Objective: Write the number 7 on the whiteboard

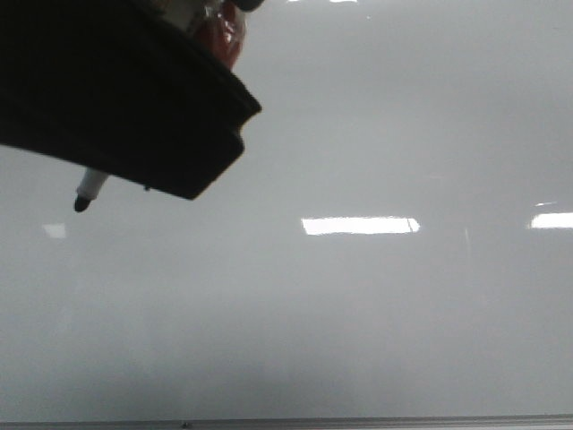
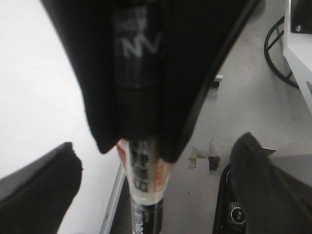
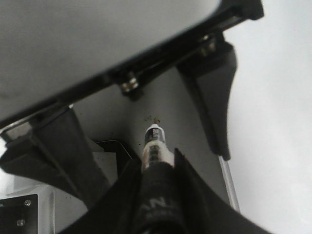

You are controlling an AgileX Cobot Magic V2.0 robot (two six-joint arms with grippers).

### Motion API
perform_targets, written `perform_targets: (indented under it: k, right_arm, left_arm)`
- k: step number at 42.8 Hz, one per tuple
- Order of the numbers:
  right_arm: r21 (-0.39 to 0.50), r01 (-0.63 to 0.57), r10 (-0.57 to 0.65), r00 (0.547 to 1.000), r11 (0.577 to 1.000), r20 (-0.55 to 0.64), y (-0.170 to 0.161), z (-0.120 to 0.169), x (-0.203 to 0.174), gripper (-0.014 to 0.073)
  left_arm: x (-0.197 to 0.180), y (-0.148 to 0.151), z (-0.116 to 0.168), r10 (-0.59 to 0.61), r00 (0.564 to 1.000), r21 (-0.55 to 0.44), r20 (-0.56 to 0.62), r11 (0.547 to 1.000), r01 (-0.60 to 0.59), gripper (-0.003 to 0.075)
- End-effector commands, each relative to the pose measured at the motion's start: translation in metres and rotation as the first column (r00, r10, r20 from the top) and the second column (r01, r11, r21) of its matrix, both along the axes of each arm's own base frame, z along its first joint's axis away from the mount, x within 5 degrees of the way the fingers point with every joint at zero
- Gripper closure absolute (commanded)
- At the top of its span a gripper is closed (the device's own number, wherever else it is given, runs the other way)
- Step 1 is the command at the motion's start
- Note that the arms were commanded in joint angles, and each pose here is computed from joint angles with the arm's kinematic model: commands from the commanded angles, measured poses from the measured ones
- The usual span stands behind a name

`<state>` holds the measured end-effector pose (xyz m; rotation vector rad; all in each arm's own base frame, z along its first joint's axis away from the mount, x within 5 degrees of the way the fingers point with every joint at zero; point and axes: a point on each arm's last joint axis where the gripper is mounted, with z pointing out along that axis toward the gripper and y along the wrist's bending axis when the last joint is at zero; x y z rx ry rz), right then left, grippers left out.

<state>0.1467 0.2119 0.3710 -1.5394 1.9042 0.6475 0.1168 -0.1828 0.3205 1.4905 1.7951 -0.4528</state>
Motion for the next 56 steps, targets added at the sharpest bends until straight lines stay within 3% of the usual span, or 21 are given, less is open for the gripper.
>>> perform_targets:
  k: [1, 6, 15, 27, 33, 39, 43, 51, 56]
  right_arm:
    - [0.098, 0.017, -0.022, 0.999, 0.995, 0.049, -0.002, 0.02, 0.0, 0.0663]
    - [0.094, 0.05, -0.054, 0.997, 0.994, 0.046, -0.006, 0.02, 0.005, 0.0662]
    - [0.107, 0.186, -0.189, 0.982, 0.977, 0.016, -0.022, 0.02, 0.026, 0.0662]
    - [0.156, 0.266, -0.276, 0.96, 0.951, 0.041, -0.032, 0.024, 0.041, 0.0662]
    - [0.187, 0.281, -0.297, 0.953, 0.941, 0.061, -0.031, 0.026, 0.045, 0.0662]
    - [0.27, 0.335, -0.369, 0.926, 0.903, 0.085, -0.021, 0.024, 0.064, 0.0662]
    - [0.331, 0.388, -0.431, 0.9, 0.86, 0.065, -0.008, 0.016, 0.087, 0.0662]
    - [0.448, 0.529, -0.576, 0.817, 0.721, -0.037, 0.018, -0.008, 0.136, 0.0662]
    - [0.427, 0.548, -0.586, 0.809, 0.72, -0.049, 0.029, -0.022, 0.152, 0.0662]
  left_arm:
    - [-0.001, -0.001, 0.019, 0.025, 0.999, -0.106, 0.027, 0.994, -0.022, 0.007]
    - [-0.013, 0.014, 0.023, 0.013, 0.999, -0.113, 0.031, 0.994, -0.01, 0.0202]
    - [-0.043, 0.064, 0.033, 0.094, 0.989, -0.316, 0.119, 0.947, -0.052, 0.0422]
    - [-0.087, 0.12, 0.002, 0.117, 0.982, -0.461, 0.145, 0.887, -0.037, 0.0728]
    - [-0.094, 0.129, -0.009, 0.119, 0.981, -0.482, 0.155, 0.875, -0.03, 0.0741]
    - [-0.094, 0.129, -0.012, 0.119, 0.981, -0.479, 0.153, 0.877, -0.032, 0.0741]
    - [-0.094, 0.129, -0.012, 0.119, 0.981, -0.479, 0.153, 0.877, -0.032, 0.0741]
    - [-0.094, 0.129, -0.012, 0.119, 0.981, -0.479, 0.153, 0.877, -0.032, 0.0741]
    - [-0.094, 0.129, -0.012, 0.119, 0.981, -0.479, 0.153, 0.877, -0.032, 0.0741]
